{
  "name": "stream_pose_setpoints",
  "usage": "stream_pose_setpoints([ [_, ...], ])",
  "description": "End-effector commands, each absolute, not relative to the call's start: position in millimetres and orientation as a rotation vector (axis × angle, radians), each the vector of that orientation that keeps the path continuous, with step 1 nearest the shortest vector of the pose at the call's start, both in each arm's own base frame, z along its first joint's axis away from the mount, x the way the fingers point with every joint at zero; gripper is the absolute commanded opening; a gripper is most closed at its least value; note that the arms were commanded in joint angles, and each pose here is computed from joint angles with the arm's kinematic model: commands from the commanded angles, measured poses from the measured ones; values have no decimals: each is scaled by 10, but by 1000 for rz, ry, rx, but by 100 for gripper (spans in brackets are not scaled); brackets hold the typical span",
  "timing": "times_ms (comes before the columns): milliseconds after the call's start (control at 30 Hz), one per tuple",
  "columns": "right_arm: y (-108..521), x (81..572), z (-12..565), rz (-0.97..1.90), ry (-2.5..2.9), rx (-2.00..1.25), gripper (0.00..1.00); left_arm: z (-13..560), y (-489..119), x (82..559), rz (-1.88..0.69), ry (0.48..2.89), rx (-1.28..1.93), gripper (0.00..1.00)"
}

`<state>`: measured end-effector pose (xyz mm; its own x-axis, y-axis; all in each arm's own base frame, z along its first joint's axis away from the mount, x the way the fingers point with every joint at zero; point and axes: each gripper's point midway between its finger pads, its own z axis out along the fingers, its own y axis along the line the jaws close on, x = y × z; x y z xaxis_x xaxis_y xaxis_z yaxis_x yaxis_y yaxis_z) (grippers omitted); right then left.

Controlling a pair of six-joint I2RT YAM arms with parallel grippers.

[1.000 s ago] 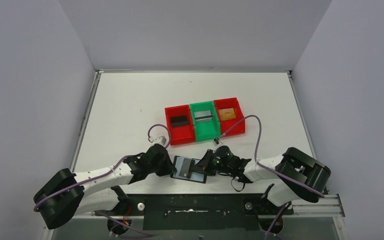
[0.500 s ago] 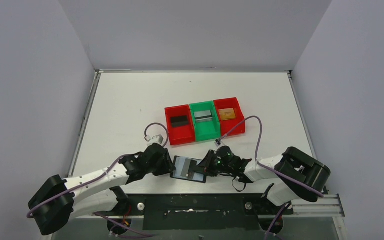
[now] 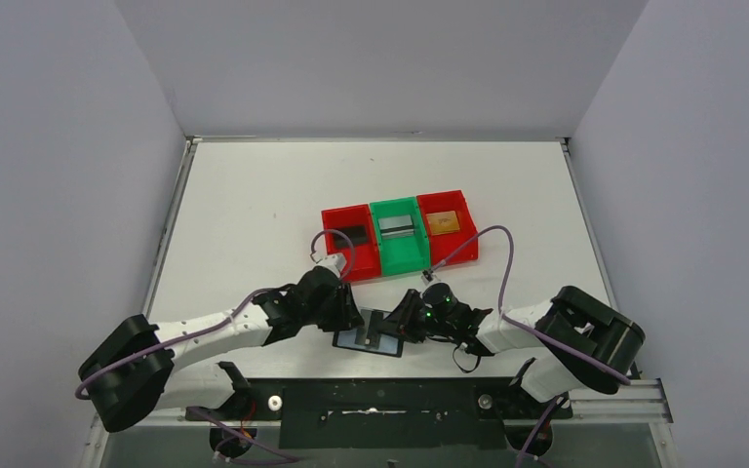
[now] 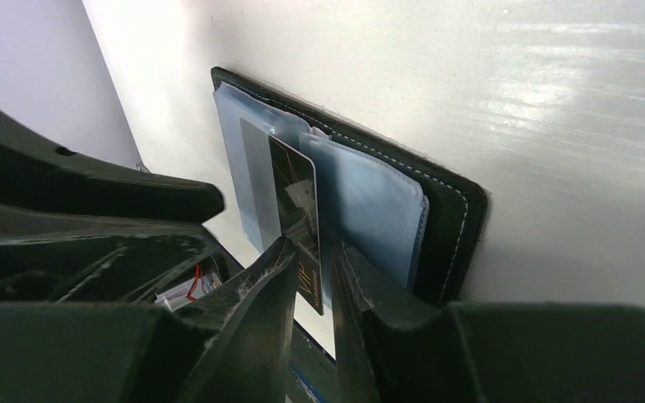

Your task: Take the credit cards out of the card holder

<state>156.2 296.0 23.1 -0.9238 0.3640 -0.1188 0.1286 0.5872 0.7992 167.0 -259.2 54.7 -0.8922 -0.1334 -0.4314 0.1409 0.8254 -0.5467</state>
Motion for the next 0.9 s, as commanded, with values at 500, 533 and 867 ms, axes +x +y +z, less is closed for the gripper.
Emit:
stream_pose_setpoints([
  [500, 3097, 1708, 372, 1344, 2454, 418, 0, 95, -2346, 1409, -724, 2655, -88, 19],
  [533, 3090, 1699, 371, 1344, 2455, 417, 0, 92, -2331, 1410, -716, 2654, -95, 19],
  [867, 3071, 1699, 416, 1352, 2436, 420, 8, 83, -2347, 1394, -725, 2661, -76, 18],
])
